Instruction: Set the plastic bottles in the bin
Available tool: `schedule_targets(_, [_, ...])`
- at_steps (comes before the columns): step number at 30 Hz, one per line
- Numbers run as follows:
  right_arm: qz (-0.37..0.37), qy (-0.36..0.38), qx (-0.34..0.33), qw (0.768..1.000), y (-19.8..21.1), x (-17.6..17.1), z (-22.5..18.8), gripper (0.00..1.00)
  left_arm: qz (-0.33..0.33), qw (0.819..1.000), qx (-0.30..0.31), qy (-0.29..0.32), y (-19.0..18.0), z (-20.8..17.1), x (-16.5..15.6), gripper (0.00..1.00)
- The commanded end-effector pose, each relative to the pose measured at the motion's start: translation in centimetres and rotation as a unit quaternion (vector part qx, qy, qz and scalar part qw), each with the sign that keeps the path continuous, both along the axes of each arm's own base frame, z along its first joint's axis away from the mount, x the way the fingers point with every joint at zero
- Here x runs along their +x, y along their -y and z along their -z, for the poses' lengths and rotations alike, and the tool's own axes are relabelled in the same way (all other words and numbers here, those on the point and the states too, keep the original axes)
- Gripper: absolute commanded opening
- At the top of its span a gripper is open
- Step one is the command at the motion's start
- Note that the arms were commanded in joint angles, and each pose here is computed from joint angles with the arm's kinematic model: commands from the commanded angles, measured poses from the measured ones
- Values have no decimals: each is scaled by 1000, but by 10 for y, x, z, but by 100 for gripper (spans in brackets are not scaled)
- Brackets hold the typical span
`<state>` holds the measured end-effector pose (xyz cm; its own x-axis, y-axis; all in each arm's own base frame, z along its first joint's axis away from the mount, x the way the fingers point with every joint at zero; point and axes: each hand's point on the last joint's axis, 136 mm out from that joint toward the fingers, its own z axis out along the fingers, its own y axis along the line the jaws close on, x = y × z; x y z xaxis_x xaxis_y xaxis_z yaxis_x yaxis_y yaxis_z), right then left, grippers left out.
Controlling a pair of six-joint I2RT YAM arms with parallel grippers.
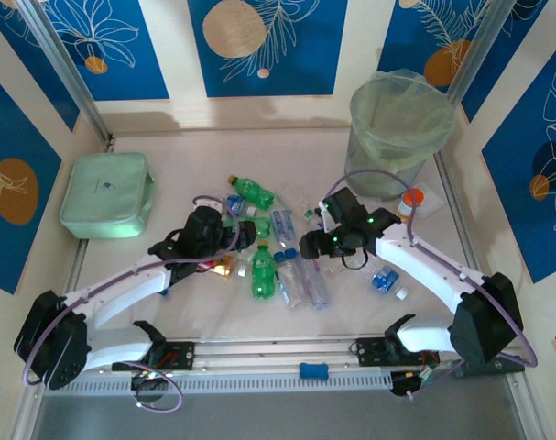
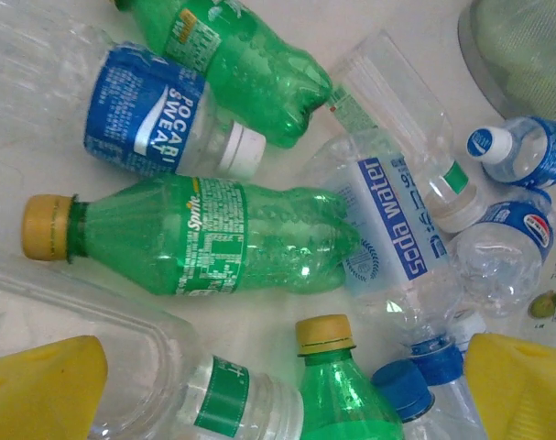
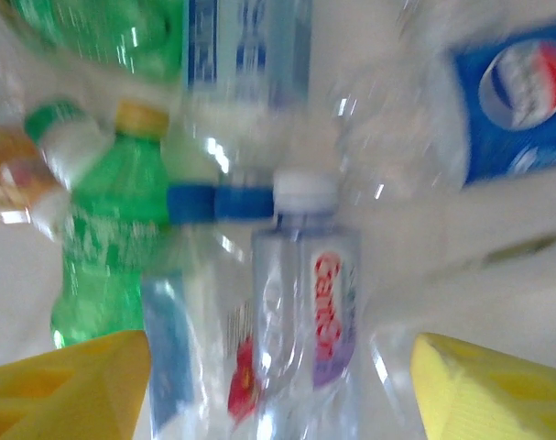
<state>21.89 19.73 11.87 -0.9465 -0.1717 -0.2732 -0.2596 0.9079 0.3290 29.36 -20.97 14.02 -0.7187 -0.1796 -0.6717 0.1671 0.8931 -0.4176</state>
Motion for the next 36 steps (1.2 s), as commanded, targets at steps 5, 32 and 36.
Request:
schedule_targets(5, [-11, -71, -69, 995, 1, -28, 33, 74, -23, 998, -33, 48, 8, -27, 18, 99])
schedule_targets(32, [-21, -48, -158, 986, -19, 0, 90, 68, -151, 982, -7, 112, -79, -50, -14, 99])
schedule_targets(36, [-23, -44, -158, 986, -22, 2, 90, 68, -151, 982, -10, 110, -79, -49, -15, 99])
